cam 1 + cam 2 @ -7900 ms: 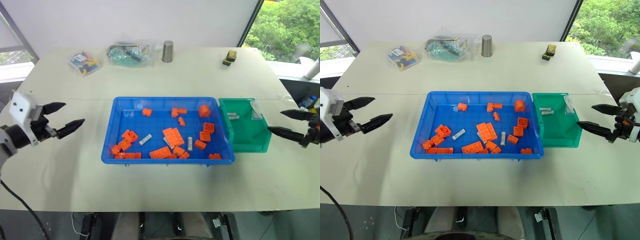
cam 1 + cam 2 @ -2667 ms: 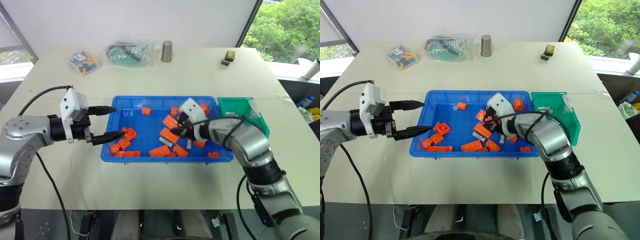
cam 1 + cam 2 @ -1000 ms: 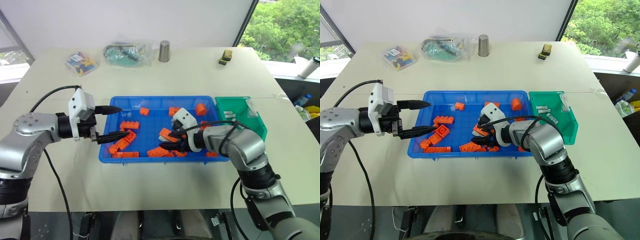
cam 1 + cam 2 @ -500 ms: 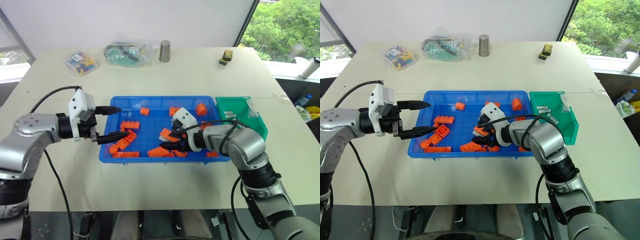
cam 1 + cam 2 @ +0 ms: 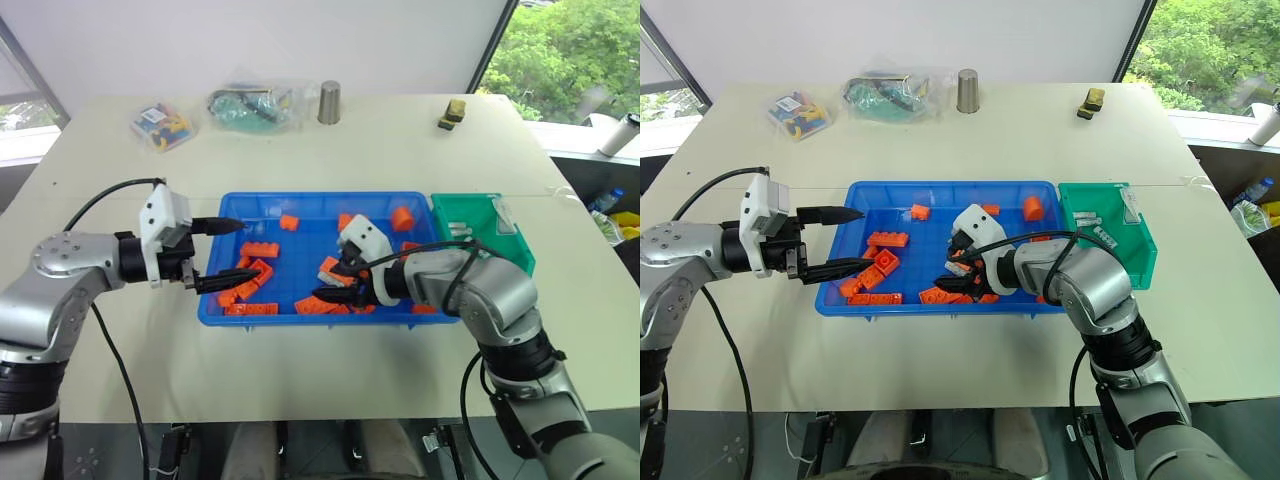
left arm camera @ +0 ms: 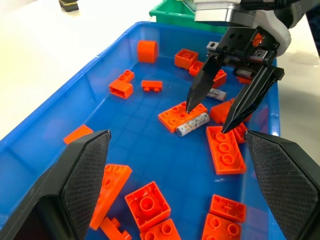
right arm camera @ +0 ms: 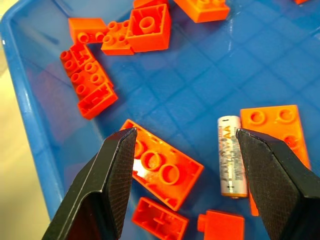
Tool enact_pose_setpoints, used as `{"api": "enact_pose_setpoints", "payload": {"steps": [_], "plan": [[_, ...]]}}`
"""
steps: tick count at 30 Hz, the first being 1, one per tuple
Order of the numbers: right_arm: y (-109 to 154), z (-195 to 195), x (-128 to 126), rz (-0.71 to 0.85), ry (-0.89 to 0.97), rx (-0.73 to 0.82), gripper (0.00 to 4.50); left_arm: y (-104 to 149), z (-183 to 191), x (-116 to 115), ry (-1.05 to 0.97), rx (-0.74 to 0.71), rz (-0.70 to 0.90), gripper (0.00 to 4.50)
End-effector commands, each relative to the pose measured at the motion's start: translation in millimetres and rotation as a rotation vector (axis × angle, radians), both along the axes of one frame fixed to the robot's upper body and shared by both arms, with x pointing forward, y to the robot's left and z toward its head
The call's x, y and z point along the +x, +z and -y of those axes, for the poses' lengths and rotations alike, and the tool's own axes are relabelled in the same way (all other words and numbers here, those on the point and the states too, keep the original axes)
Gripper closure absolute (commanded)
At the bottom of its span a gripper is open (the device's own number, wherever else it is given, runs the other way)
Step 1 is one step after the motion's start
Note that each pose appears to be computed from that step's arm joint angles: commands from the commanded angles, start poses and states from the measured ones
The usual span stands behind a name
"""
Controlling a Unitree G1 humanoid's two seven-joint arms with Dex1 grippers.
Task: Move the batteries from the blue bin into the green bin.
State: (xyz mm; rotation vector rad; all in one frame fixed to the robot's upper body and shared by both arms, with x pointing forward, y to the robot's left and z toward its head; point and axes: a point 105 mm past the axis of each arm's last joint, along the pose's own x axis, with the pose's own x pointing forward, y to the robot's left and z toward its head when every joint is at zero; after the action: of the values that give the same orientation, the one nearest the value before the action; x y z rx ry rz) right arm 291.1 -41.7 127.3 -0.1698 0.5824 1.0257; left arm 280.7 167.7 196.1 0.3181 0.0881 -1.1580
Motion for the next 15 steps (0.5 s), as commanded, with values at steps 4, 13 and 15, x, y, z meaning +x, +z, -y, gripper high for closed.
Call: {"api": "enact_pose_setpoints", "payload": {"steps": [4, 13, 15], "plan": [[-10, -2, 6, -0.021, -0.022, 0.002, 1.24, 11, 3, -2, -0.021, 0.018, 0.050, 0.00], [-13, 8, 16, -0.032, -0.060, 0.007, 1.24, 12, -1, -3, -0.005, 0.027, 0.056, 0.00], [-4, 6, 13, -0.017, -0.045, 0.022, 1.24, 12, -2, -3, -0.002, 0.028, 0.057, 0.00]]}}
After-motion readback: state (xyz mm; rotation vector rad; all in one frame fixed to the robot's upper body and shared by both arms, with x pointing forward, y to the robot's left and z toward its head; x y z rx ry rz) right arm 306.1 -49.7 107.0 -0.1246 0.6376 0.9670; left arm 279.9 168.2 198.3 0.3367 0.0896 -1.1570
